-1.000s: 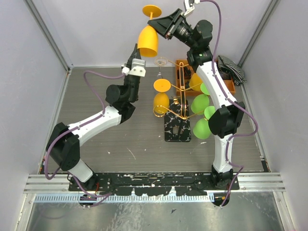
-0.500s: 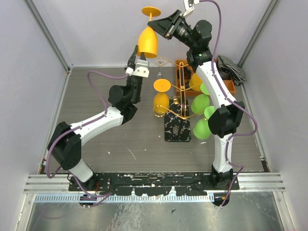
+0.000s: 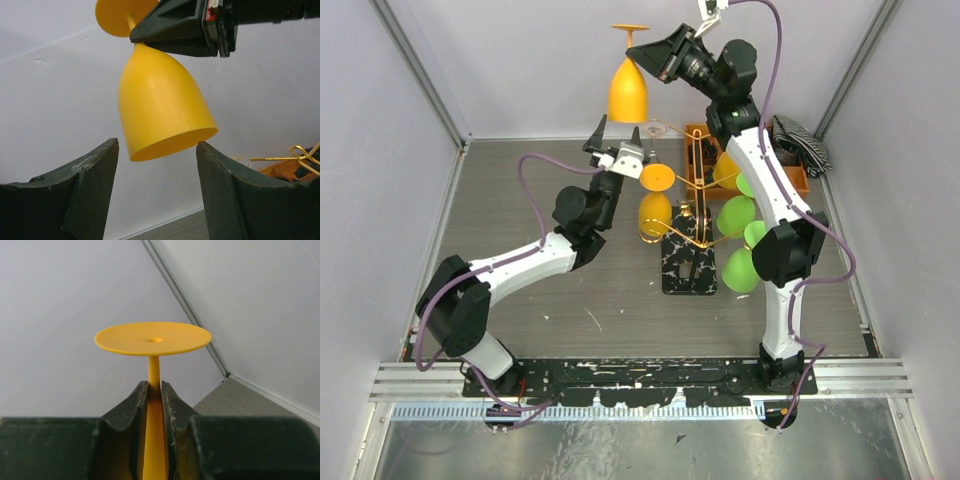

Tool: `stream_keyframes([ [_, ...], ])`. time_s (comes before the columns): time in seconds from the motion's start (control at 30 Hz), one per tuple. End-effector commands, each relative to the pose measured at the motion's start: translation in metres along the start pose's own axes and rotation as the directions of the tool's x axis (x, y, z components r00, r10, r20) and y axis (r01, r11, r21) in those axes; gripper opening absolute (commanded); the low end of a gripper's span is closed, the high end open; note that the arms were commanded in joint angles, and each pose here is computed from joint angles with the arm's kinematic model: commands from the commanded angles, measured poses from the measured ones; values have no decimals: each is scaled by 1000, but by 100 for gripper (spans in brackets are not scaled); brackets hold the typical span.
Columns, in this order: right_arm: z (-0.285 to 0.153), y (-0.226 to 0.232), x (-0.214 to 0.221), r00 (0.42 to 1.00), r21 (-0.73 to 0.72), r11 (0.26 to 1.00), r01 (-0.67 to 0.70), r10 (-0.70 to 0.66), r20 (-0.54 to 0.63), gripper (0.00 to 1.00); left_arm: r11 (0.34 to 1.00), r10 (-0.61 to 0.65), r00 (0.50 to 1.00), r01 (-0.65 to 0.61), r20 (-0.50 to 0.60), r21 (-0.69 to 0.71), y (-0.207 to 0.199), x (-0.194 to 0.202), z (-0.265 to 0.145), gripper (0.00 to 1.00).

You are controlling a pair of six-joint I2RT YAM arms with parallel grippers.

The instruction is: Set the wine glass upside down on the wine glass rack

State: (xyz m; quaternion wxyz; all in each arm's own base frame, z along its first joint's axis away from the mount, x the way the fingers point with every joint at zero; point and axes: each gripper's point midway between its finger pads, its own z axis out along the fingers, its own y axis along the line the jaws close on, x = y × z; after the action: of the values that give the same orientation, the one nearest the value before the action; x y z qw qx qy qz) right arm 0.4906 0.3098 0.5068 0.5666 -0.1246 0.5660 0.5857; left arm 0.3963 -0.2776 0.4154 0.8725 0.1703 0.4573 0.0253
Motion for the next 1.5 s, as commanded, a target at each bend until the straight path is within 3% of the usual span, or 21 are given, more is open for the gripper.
stream_keyframes([
  [0.0,-18,80,-67,962,-60,969,239,-227,151,1,1000,-12,1000,13,22,-28,14,-16,-6,73],
  [0.33,-25,82,-68,953,-19,961,276,-271,138,1,998,-31,999,30,-10,-63,30,-19,-15,77],
  [0.5,-38,80,-71,934,76,940,333,-339,111,1,983,-142,983,127,-117,-129,61,-21,-3,78],
  [0.67,-62,80,-65,877,215,866,451,-475,70,1,941,-315,927,277,-202,-192,103,-4,11,77],
  [0.83,-85,93,-51,838,299,802,517,-546,16,1,946,-309,915,267,-260,-185,114,15,23,78],
  [1.0,-112,114,-17,811,281,769,575,-581,-69,1,939,-329,902,280,-280,-200,121,29,27,78],
  [1.23,-168,121,38,858,268,815,514,-485,-170,1,941,-322,898,269,-299,-205,124,41,27,78],
  [1.47,-199,152,52,846,168,829,533,-515,-140,1,939,-329,889,273,-319,-206,118,56,26,77],
])
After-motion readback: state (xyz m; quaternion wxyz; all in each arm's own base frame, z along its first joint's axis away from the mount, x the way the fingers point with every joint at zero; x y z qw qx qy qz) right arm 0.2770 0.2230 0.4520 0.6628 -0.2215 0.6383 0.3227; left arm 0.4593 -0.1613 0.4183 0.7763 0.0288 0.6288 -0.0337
